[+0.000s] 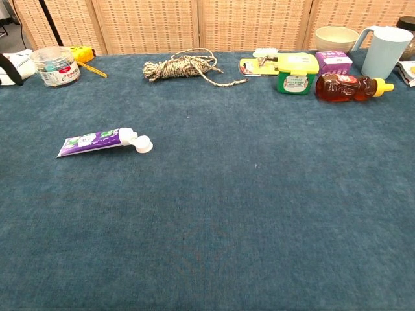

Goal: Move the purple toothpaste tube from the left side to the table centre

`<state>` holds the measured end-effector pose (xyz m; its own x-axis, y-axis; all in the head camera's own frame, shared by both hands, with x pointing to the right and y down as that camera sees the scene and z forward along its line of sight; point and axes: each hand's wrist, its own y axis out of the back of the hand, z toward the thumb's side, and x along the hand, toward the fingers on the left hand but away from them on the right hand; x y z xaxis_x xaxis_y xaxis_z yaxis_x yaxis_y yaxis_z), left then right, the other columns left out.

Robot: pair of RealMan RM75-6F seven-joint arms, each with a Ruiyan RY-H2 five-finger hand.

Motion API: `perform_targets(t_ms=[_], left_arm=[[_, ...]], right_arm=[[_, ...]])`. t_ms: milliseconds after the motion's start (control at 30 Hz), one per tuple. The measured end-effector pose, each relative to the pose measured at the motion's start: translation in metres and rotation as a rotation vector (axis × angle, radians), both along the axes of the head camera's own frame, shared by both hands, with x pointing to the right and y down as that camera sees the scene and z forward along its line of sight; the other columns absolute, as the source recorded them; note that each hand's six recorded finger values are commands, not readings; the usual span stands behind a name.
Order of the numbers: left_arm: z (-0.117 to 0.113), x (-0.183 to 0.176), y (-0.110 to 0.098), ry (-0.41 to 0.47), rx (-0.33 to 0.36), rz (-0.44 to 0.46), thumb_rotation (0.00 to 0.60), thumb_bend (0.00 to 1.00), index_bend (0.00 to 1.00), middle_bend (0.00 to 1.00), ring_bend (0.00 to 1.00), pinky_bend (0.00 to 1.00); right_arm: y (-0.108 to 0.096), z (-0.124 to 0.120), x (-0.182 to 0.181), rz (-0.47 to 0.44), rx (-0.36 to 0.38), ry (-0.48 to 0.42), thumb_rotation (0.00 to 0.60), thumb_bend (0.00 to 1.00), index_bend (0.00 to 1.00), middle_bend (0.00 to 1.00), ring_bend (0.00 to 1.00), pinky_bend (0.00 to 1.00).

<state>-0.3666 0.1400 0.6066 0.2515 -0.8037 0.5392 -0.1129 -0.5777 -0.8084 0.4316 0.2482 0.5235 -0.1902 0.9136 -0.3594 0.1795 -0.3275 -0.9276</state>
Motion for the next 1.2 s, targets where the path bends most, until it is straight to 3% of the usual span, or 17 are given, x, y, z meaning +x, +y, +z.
perform_targets(t_ms=[367, 833, 1200], left_arm=[[0.05, 0.051, -0.017, 0.018, -0.092, 0.071, 0.6, 0.25, 0.31, 0.25, 0.26, 0.25], [0.096, 0.088, -0.021, 0.016, -0.168, 0.045, 0.6, 0.25, 0.28, 0.22, 0.24, 0.25], [0.114, 0.106, -0.022, 0.023, -0.201, 0.038, 0.6, 0.31, 0.28, 0.22, 0.24, 0.25]], right_arm=[[0.003, 0.001, 0.003, 0.011, -0.007, 0.009, 0.6, 0.0, 0.02, 0.0, 0.0, 0.0], [0.007, -0.001, 0.01, 0.033, -0.005, 0.02, 0.6, 0.0, 0.02, 0.0, 0.0, 0.0], [0.011, -0.006, 0.018, 0.053, 0.001, 0.036, 0.6, 0.0, 0.02, 0.0, 0.0, 0.0]])
